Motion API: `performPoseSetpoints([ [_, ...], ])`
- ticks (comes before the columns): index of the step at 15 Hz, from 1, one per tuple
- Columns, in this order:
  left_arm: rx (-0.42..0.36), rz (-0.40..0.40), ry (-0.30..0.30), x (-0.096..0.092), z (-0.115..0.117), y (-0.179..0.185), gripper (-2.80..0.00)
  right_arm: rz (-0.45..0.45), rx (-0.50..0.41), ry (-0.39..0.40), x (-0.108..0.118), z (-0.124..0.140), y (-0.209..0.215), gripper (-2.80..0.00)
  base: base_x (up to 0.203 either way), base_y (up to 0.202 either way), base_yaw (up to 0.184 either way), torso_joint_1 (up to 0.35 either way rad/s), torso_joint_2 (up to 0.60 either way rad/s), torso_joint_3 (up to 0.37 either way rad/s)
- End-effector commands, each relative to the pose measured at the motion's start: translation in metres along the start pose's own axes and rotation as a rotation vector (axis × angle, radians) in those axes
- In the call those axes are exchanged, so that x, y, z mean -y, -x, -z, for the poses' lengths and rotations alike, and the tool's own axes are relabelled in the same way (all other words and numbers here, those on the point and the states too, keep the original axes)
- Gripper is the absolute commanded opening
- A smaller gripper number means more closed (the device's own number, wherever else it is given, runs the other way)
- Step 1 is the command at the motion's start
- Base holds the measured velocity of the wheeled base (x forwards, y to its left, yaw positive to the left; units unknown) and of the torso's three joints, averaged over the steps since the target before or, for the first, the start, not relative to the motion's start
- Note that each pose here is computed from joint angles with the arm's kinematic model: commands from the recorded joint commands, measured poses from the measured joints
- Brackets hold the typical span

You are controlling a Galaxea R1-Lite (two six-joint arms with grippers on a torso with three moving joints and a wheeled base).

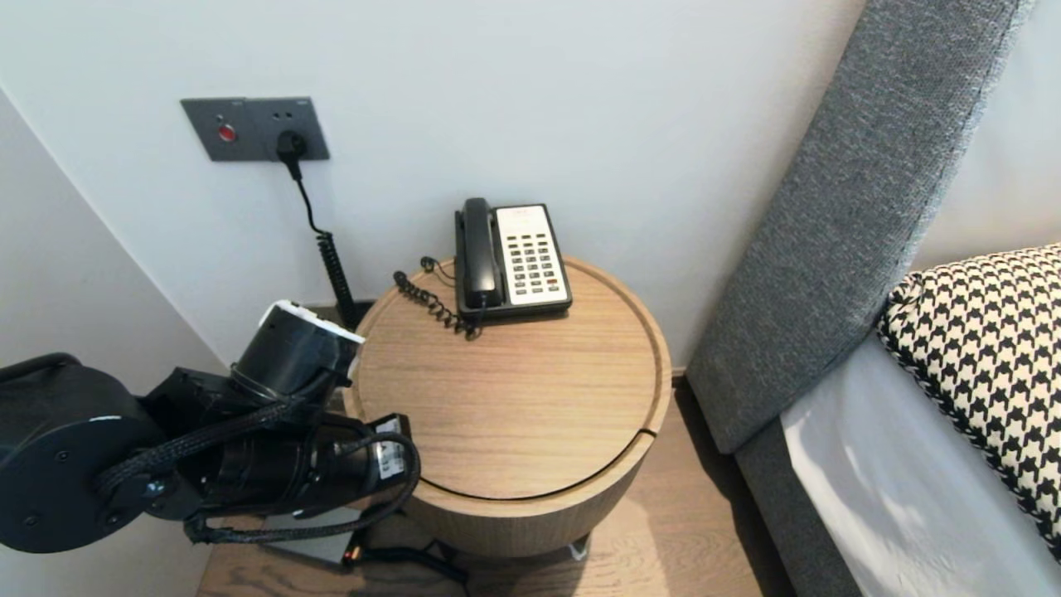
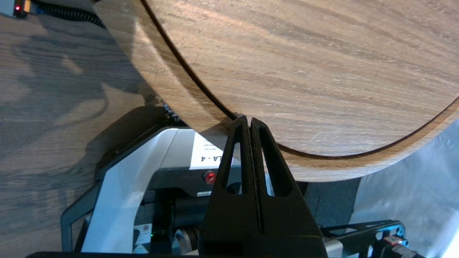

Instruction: Open the nightstand drawer

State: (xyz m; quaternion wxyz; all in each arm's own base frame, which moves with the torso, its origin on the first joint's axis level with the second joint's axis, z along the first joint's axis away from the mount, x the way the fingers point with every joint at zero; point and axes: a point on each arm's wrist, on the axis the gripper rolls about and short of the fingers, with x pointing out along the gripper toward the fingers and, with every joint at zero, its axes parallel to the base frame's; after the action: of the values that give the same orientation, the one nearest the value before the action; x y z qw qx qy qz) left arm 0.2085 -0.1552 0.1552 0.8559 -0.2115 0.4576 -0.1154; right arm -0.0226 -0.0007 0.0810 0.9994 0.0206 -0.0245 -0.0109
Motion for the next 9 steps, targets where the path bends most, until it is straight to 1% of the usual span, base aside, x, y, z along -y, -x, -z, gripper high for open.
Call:
performPoseSetpoints([
  [1, -0.004, -0.008, 0.005, -0.004, 0.004, 0.003, -2.80, 0.002, -0.027, 0.000, 0.000, 0.007, -0.002, -2.80, 0.000, 0.000, 0.000, 0.000, 0.00, 0.000],
  [6, -0.035, -0.033, 0.003, -0.013, 0.013, 0.002, -2.80, 0.001, -0.027, 0.000, 0.000, 0.007, -0.002, -2.80, 0.000, 0.000, 0.000, 0.000, 0.00, 0.000],
  [9, -0.035, -0.028, -0.001, -0.013, 0.015, 0.004, -2.80, 0.001, -0.027, 0.000, 0.000, 0.007, -0.002, -2.80, 0.000, 0.000, 0.000, 0.000, 0.00, 0.000],
])
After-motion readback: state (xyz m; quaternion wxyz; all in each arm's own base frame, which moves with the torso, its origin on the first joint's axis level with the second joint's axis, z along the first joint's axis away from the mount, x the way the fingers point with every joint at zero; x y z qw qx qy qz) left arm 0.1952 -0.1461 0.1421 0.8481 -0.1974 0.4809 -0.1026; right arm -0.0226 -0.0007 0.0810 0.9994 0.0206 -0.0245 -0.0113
